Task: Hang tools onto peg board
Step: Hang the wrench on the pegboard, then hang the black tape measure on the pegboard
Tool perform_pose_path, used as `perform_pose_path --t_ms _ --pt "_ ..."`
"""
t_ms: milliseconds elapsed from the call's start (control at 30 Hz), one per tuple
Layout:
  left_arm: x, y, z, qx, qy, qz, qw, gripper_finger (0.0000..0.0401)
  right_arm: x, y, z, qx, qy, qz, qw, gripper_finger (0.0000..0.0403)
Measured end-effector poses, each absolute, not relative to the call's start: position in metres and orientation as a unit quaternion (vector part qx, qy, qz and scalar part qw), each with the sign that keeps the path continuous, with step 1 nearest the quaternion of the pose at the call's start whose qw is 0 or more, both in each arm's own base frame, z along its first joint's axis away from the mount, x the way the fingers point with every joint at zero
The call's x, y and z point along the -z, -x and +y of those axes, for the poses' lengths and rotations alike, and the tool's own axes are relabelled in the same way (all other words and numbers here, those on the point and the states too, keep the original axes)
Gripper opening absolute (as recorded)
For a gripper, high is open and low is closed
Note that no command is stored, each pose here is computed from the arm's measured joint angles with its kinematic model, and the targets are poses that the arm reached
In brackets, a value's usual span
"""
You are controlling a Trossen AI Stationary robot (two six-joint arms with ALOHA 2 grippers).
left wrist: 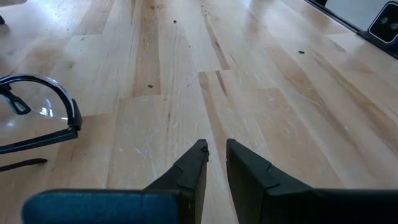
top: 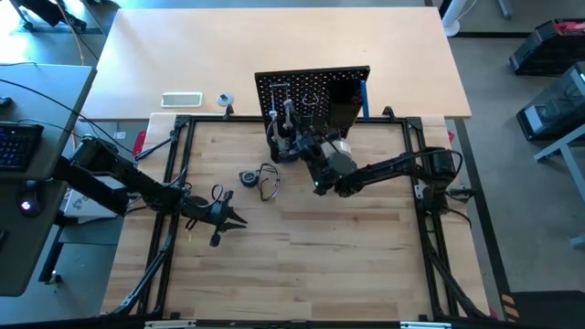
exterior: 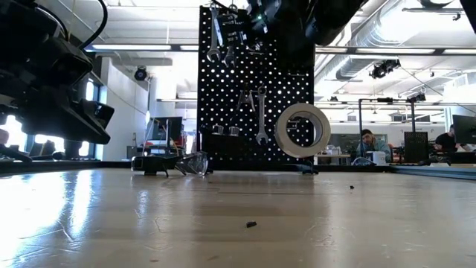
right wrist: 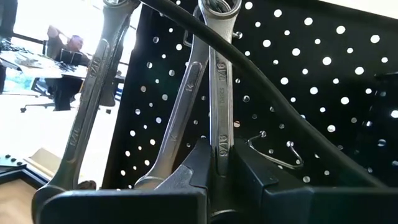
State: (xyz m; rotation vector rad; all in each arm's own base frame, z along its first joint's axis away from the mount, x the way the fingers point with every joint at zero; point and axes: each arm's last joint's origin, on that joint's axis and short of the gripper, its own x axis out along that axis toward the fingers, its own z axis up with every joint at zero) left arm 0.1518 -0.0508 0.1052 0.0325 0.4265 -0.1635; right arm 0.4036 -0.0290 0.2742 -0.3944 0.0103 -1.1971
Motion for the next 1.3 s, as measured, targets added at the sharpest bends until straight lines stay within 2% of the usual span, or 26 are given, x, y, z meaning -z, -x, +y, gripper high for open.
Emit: perform_pose_path --t_ms 267,700,1100,1300 --pt "-0.105 -0.152 -0.051 0.08 -0.016 0.211 0.974 0.0053 -0.269 -0.406 -0.034 0.558 0.167 0.012 0.813 0.0054" --pt "-0.105 -0.152 -0.051 0.08 -0.01 0.212 0.974 0.0053 -0.267 -0.407 -0.032 0.554 0.165 0.018 0.816 0.0068" --pt "-0.105 -0.152 -0.051 0.079 -0.006 0.212 0.974 0.0053 -0.266 -0.406 -0.012 0.569 0.176 0.05 0.802 0.0142" --pt "-0.105 -0.152 -0.051 0.079 -0.006 0.213 0.974 0.0053 -0.265 -0.404 0.004 0.572 0.18 0.065 0.798 0.0161"
